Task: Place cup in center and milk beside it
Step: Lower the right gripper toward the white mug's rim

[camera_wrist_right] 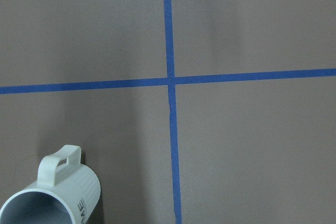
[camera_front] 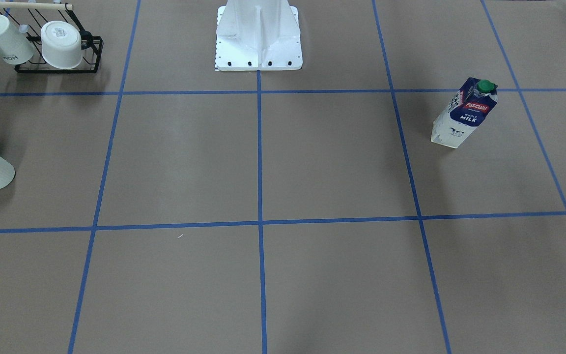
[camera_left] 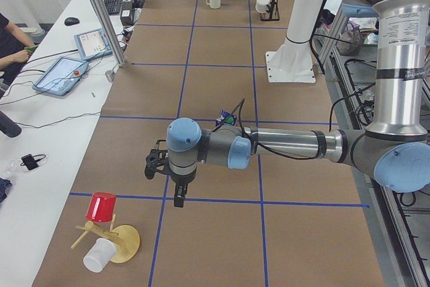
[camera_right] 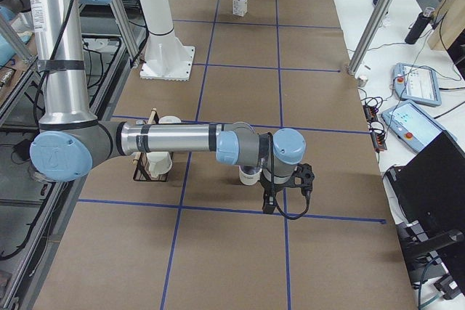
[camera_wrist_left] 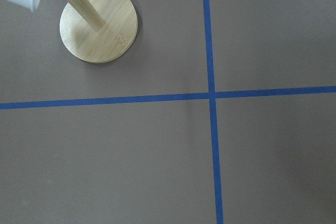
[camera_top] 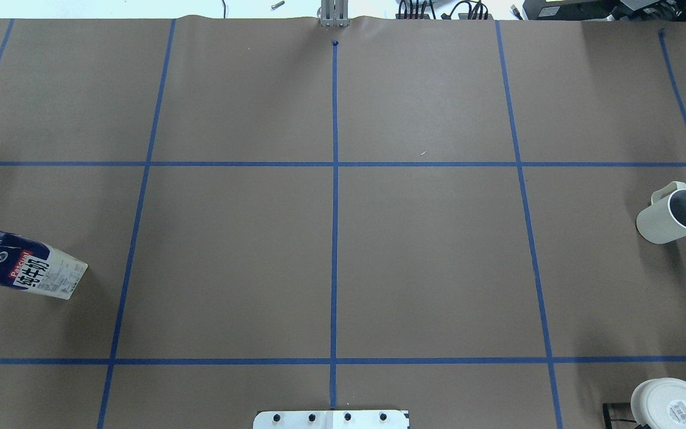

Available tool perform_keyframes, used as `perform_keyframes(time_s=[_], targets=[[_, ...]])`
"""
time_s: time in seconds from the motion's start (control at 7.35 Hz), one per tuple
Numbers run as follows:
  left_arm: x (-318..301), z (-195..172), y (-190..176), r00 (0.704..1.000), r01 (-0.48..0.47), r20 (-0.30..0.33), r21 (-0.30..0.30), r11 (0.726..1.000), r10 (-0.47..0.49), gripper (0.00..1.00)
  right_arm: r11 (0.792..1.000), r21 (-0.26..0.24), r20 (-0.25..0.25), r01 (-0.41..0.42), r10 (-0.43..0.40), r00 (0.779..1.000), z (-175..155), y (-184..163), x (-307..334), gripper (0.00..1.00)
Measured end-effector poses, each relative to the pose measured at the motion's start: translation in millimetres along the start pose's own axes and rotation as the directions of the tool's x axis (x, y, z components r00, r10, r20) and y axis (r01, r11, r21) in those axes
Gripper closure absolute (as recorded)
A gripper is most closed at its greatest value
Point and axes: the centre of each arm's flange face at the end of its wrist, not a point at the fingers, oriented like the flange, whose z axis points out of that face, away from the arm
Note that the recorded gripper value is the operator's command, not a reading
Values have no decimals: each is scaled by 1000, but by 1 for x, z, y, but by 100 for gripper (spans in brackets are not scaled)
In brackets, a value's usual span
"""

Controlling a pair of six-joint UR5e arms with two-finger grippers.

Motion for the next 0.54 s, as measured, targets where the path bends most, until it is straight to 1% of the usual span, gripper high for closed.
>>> perform_keyframes(time_s=[0.54], targets=[[-4,4,2,1000,3,0,-8,1000,-3,1,1000,5,1,7,-7,1000,0,3,0,0]])
